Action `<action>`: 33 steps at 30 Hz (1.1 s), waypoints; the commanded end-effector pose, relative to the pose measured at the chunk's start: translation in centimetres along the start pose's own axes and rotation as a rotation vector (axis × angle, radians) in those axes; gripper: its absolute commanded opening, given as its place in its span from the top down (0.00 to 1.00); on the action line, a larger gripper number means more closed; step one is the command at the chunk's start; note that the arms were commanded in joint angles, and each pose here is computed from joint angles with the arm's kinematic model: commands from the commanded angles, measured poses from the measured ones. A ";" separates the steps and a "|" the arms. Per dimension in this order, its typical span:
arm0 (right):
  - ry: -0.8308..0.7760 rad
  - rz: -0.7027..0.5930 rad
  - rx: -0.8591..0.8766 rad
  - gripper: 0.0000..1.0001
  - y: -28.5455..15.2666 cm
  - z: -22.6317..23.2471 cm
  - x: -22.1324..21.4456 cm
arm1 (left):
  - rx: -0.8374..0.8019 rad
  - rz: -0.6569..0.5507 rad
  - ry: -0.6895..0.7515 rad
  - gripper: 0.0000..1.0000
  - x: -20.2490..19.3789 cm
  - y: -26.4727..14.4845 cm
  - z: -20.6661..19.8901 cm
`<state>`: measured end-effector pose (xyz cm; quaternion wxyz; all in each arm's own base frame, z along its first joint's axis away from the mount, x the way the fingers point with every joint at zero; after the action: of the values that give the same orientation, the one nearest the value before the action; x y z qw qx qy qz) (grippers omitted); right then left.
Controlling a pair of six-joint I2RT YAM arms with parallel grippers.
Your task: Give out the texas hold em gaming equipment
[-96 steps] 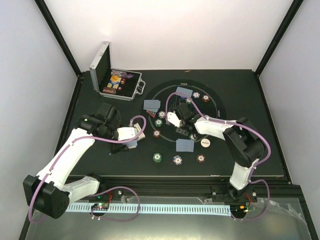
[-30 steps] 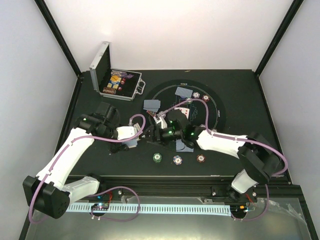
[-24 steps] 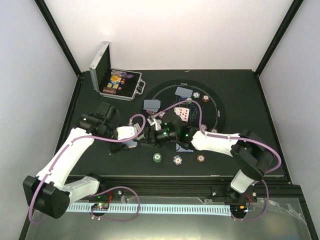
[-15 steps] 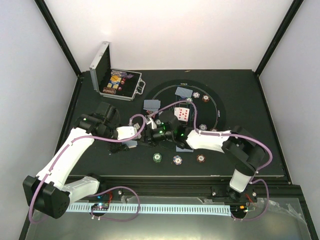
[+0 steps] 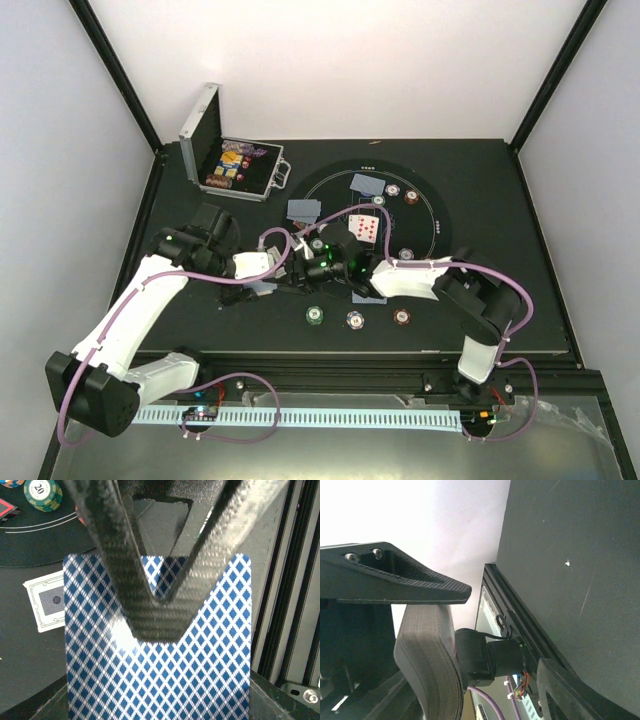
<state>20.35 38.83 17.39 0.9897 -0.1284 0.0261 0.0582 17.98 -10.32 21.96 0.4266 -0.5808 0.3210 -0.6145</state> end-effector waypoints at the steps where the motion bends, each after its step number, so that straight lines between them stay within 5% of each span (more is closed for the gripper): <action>1: 0.023 -0.021 -0.030 0.43 -1.3 -1.4 0.5 | 0.018 -0.036 0.012 0.98 0.8 -1.0 0.3; 14: -0.025 -0.042 -0.015 0.92 -3.2 0.7 -0.4 | 0.014 -0.032 0.006 0.98 0.6 -0.6 0.4; 28: -0.053 -0.119 -0.086 0.99 -8.4 1.3 0.8 | 0.012 -0.026 0.009 0.98 0.5 -0.5 0.4; 33: -0.104 -0.242 -0.347 0.99 -13.1 -0.1 3.4 | 0.011 -0.023 0.008 0.98 0.4 -0.5 0.4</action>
<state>23.56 30.20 20.77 0.9823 -0.1860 -0.0125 -0.0172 18.12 -10.34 21.89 0.4277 -0.5802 0.3213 -0.6141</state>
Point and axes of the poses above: each gripper's point midway between its finger pads, its own y axis out along the fingers, its own z axis along the line the jaws close on, x = y × z, the point moved 6 cm from there along -y, back along the fingers, and after that the axes turned 10 degrees about y, right-handed, at the moved point
